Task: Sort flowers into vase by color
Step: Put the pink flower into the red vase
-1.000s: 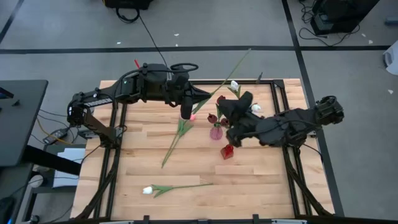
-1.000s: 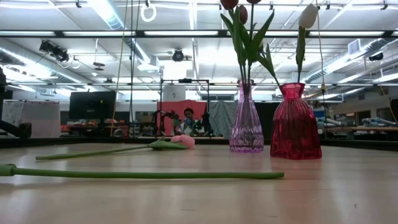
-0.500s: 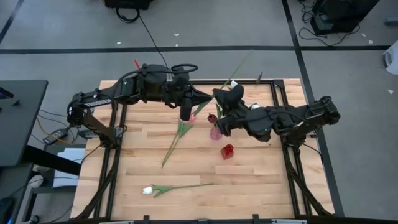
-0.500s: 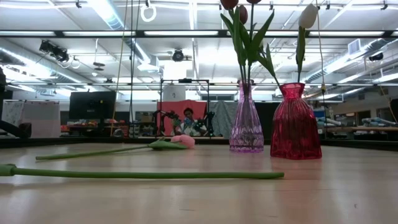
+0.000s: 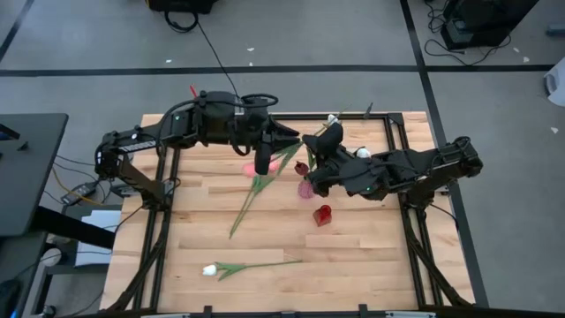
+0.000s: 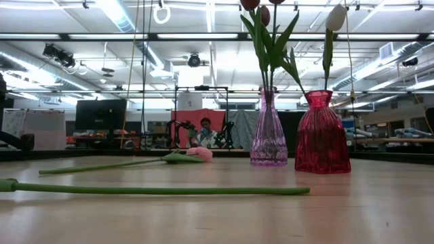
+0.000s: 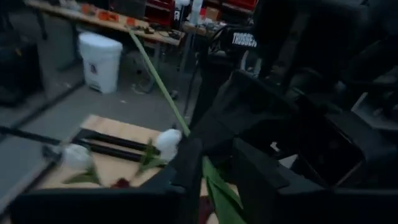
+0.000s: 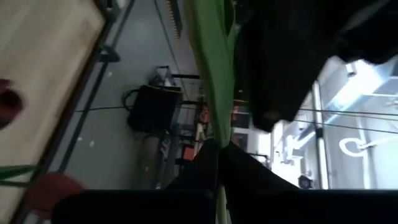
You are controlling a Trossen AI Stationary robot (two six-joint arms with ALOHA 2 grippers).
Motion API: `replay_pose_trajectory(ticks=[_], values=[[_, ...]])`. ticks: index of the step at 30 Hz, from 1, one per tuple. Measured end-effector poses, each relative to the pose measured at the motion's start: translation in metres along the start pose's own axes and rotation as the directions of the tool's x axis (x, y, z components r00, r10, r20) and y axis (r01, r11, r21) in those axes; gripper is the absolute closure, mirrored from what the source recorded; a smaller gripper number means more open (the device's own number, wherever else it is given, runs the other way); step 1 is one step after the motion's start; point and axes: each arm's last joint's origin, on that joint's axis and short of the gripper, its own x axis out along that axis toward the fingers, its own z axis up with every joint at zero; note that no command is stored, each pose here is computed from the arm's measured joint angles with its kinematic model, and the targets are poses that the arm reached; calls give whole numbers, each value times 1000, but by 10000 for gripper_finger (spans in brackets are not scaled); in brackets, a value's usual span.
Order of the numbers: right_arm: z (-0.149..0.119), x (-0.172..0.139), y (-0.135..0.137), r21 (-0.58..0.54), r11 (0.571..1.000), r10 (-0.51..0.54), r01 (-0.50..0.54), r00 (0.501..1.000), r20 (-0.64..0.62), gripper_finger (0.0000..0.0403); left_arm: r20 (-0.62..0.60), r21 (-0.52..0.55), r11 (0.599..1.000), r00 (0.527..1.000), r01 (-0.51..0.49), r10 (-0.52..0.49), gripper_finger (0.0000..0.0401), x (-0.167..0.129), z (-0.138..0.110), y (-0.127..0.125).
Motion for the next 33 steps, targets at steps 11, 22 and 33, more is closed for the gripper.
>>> replay_pose_trajectory(ticks=[11, 22, 33], values=[[-26, -43, 9, 226, 931, 236, -288, 943, 234, 387, 29, 351, 926, 990, -142, 141, 270, -35, 3, -12], [-61, -107, -24, 546, 462, 202, -699, 682, 703, 385, -28, 464, 865, 972, -194, 233, 270, -28, -75, -23], [-27, -100, 72, 611, 280, 156, -740, 663, 732, 383, -22, 388, 908, 983, -158, 180, 270, -25, -185, -25]])
